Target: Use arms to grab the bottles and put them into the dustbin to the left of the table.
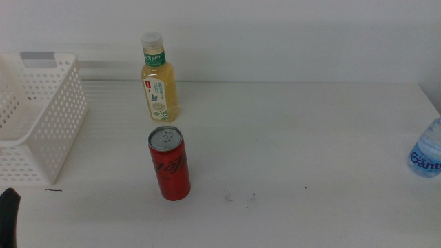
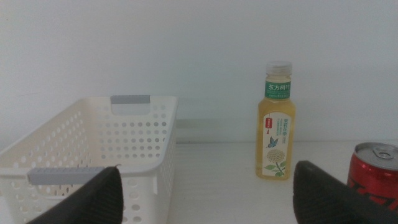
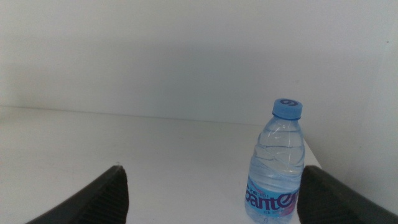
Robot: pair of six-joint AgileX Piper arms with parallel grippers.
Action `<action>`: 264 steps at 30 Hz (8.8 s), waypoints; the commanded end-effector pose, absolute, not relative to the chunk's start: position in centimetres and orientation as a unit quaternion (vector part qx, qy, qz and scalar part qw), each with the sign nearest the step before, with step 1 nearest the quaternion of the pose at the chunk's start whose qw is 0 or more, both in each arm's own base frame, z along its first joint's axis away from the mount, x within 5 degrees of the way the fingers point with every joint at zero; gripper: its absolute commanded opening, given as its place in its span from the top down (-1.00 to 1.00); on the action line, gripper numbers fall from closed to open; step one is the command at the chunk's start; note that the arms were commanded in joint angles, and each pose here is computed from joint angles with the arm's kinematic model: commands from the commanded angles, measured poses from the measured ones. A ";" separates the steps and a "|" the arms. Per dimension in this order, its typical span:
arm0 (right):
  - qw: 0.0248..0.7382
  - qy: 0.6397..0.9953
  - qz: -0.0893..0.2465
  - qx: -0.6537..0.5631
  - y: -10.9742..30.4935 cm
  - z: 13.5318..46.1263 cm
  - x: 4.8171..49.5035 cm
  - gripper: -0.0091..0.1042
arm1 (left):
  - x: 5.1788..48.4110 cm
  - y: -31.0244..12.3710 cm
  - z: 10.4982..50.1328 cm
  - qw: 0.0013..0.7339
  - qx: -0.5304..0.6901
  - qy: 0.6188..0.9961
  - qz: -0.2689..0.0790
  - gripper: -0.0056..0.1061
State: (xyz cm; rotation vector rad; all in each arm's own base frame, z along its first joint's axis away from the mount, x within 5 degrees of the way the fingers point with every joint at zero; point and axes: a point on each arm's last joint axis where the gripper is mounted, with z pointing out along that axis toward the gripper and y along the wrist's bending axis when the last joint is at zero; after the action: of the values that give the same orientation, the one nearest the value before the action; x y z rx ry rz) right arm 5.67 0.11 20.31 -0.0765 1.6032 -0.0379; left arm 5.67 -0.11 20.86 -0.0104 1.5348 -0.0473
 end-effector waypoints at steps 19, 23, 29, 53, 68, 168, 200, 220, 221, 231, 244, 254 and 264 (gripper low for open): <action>0.700 0.713 -0.023 -0.036 0.1 20.3 5.6 -0.80 | 9.1 -3.1 20.5 0.651 0.105 0.742 -0.120 -0.78; 0.700 0.713 -0.023 -0.036 0.1 20.3 5.6 -0.80 | 9.9 -3.8 20.1 0.643 0.120 0.743 -0.139 -0.78; 0.700 0.713 -0.023 -0.036 0.1 20.3 5.6 -0.80 | 11.1 -5.0 20.0 0.660 0.128 0.720 -0.175 -0.78; 0.700 0.713 -0.023 -0.036 0.1 20.3 5.6 -0.80 | 13.4 -6.8 17.1 0.614 0.170 0.752 -0.169 -0.78; 0.700 0.713 -0.023 -0.036 0.1 20.3 5.6 -0.80 | 13.3 -6.7 16.5 0.586 0.170 0.774 -0.167 -0.78; 0.700 0.714 -0.014 -0.026 0.1 20.3 5.6 -0.80 | 25.7 -12.3 18.9 0.570 0.178 0.787 -0.155 0.35; 0.700 0.714 -0.014 -0.026 0.1 20.3 5.6 -0.80 | 31.4 -0.4 38.4 0.300 0.114 0.947 -0.029 0.35; 0.700 0.714 -0.014 -0.026 0.1 20.3 5.6 -0.80 | 36.9 10.1 36.1 0.284 0.050 0.956 -0.049 0.35; 0.700 0.714 -0.014 -0.026 0.1 20.3 5.6 -0.80 | 37.3 10.4 35.6 0.277 0.051 0.958 -0.046 0.35; 0.700 0.714 -0.014 -0.026 0.1 20.3 5.6 -0.80 | 40.8 12.6 29.8 0.227 0.029 0.973 -0.015 0.35; 0.700 0.714 -0.014 -0.026 0.1 20.3 5.6 -0.80 | 43.0 13.6 23.6 0.174 0.016 0.984 -0.023 0.35; 0.700 0.714 -0.014 -0.026 0.1 20.3 5.6 -0.80 | 43.3 13.8 22.6 0.168 0.019 0.986 -0.013 -0.04; 0.700 0.714 -0.014 -0.026 0.1 20.3 5.6 -0.80 | 43.5 12.5 22.9 0.160 0.028 0.987 0.006 -0.78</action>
State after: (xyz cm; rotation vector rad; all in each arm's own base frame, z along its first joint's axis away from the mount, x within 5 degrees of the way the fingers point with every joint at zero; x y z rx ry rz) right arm 5.67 0.11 20.37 -0.0555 1.5976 -0.0175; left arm 43.44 12.71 21.77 0.0922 2.8457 -0.0222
